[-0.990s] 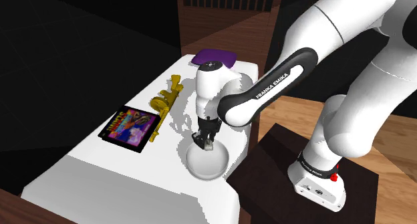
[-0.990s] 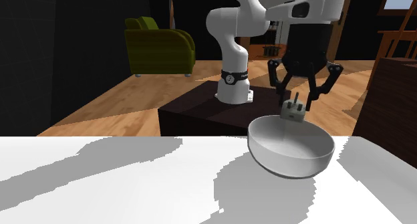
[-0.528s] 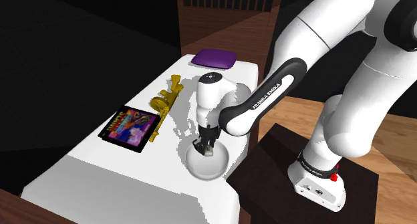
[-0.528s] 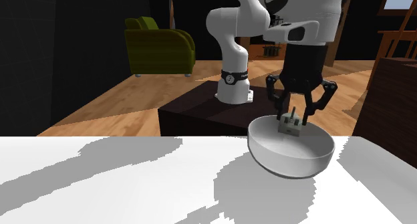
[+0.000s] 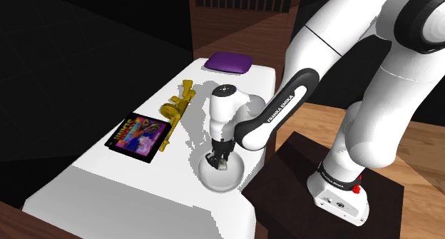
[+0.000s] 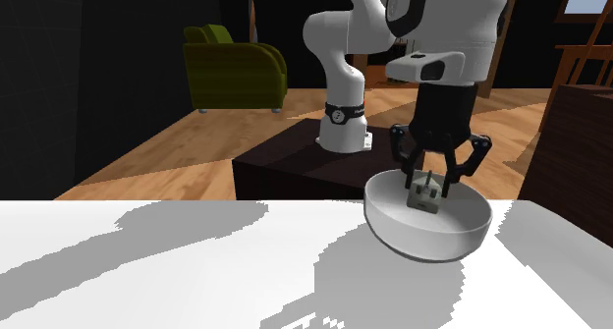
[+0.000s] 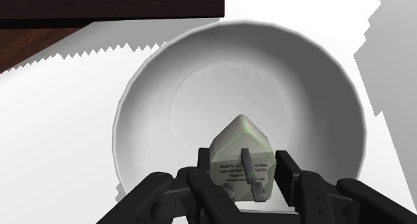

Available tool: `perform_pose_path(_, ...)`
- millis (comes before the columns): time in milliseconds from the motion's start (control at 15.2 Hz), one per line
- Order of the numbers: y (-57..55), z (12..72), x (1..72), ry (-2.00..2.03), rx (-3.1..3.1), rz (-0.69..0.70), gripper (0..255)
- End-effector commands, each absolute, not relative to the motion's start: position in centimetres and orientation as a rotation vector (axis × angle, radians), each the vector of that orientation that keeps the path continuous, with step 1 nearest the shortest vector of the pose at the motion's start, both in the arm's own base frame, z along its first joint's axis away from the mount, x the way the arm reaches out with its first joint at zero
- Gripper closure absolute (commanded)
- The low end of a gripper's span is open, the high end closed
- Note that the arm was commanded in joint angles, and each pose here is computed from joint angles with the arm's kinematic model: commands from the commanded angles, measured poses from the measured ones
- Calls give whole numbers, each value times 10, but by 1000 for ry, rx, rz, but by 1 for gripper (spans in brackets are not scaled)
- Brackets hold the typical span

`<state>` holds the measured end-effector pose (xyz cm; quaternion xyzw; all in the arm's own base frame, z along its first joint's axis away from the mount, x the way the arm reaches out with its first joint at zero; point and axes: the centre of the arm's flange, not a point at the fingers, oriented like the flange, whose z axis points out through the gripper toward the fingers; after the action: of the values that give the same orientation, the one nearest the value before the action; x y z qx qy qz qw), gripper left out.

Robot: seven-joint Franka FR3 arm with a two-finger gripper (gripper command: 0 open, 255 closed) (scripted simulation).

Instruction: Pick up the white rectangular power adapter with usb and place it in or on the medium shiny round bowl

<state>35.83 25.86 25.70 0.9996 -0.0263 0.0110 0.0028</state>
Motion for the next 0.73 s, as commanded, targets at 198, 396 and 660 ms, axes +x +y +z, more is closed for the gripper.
perform_pose_path(198, 259, 257, 358, -82, 3135, 35, 0)
perform_pose_path(396, 259, 257, 358, -82, 3135, 35, 0)
perform_pose_path(660, 259, 283, 358, -82, 3135, 35, 0)
